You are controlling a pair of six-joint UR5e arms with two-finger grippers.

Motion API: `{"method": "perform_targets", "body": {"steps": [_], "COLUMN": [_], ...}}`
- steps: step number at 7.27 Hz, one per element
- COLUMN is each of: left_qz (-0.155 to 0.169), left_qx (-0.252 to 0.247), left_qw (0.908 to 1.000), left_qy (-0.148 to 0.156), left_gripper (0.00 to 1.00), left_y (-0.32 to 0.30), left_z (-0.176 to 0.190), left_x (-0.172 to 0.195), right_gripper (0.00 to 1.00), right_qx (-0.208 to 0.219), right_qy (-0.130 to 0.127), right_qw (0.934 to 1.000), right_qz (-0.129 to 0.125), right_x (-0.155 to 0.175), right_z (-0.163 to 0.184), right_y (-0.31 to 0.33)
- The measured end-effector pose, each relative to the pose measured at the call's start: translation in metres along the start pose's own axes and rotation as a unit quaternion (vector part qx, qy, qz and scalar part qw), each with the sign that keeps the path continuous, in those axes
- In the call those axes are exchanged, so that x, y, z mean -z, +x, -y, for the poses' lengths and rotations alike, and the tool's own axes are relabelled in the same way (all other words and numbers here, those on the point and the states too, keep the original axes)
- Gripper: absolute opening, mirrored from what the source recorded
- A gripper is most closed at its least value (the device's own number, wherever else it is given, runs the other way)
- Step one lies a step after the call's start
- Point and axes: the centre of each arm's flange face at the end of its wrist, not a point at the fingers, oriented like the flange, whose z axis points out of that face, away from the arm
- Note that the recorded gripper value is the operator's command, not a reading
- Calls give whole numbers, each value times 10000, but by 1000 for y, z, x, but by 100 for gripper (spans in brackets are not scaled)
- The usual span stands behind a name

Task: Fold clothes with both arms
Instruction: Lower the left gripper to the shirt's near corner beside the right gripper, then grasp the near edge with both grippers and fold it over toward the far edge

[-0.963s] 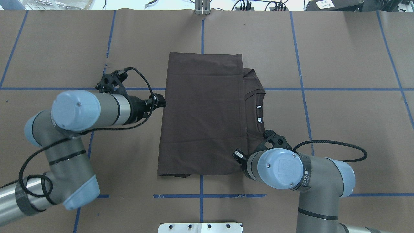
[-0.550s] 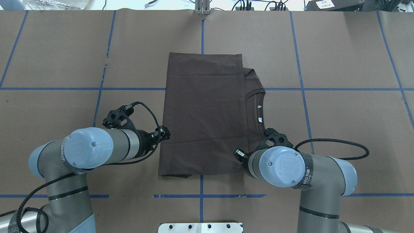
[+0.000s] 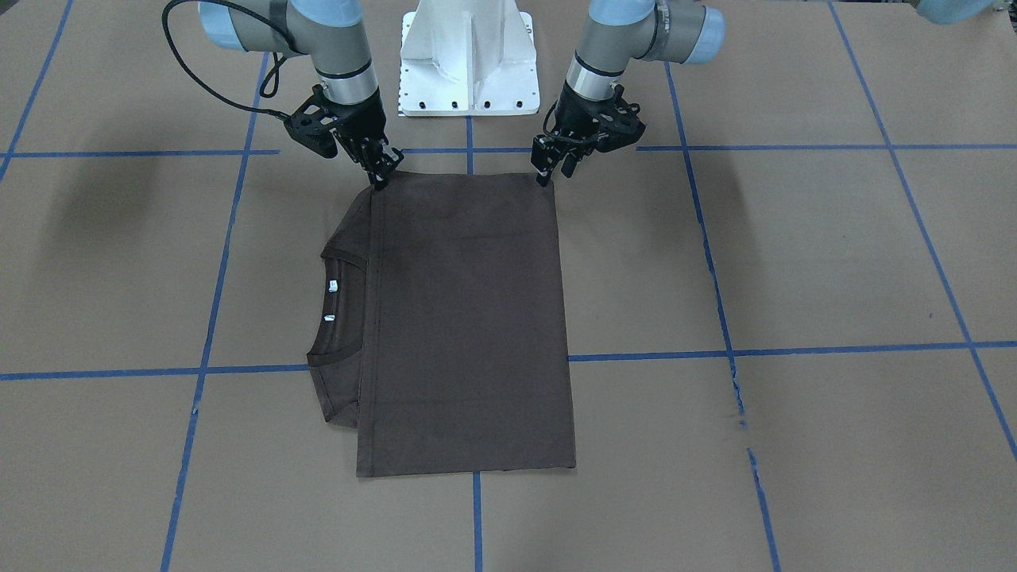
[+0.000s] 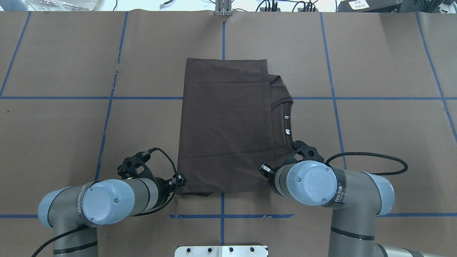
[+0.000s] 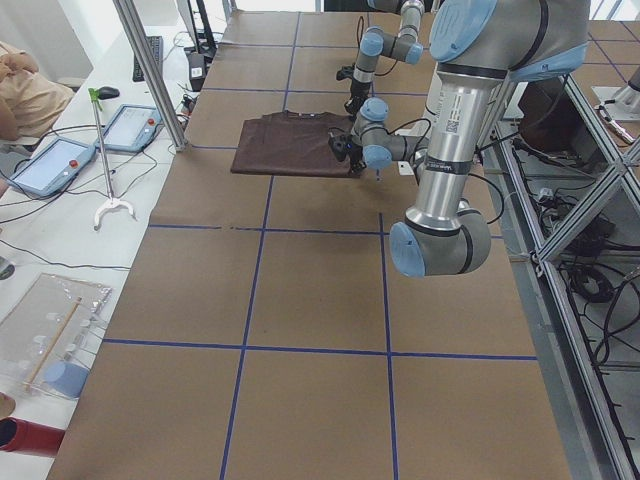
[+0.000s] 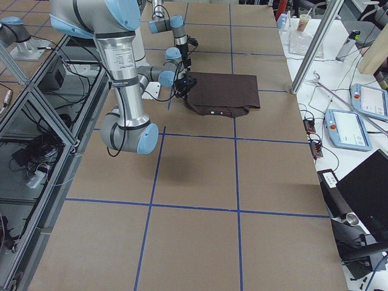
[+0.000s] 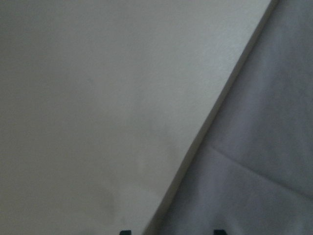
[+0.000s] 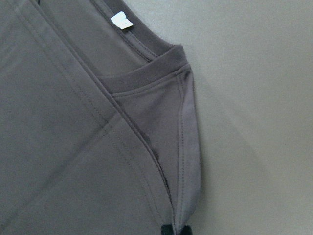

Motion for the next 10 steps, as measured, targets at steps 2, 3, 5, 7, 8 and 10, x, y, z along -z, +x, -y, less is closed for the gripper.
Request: {"method": "perform_targets", "body": {"steps": [2, 3, 5, 7, 8, 10], "left_qz": [15, 19, 30, 65, 84, 96], "left_qx": [-22, -33, -46, -69, -75, -78], "left_qw": [10000, 10000, 10000, 9999, 9999, 9999], "left_qy": [-16, -25, -37, -68, -73, -74], "left_gripper": [56, 51, 45, 42, 40, 0], "left_y": [0, 1, 0, -1, -1, 1], "left_z": [-5, -7, -9, -15, -17, -19], "left_x": [-3, -3, -5, -9, -12, -16], "right_gripper": [0, 0, 0, 0, 0, 0], "right_qx": [2, 2, -5, -16, -17, -23], "right_qy": [-1, -3, 2, 15, 17, 12], "right_qw": [10000, 10000, 10000, 10000, 10000, 10000], "right_qz": [2, 6, 12, 14, 10, 4], "right_x": [0, 1, 1, 1, 1, 1], "right_z": [0, 0, 1, 3, 3, 5], "right_y": [0, 0, -1, -1, -1, -2]}}
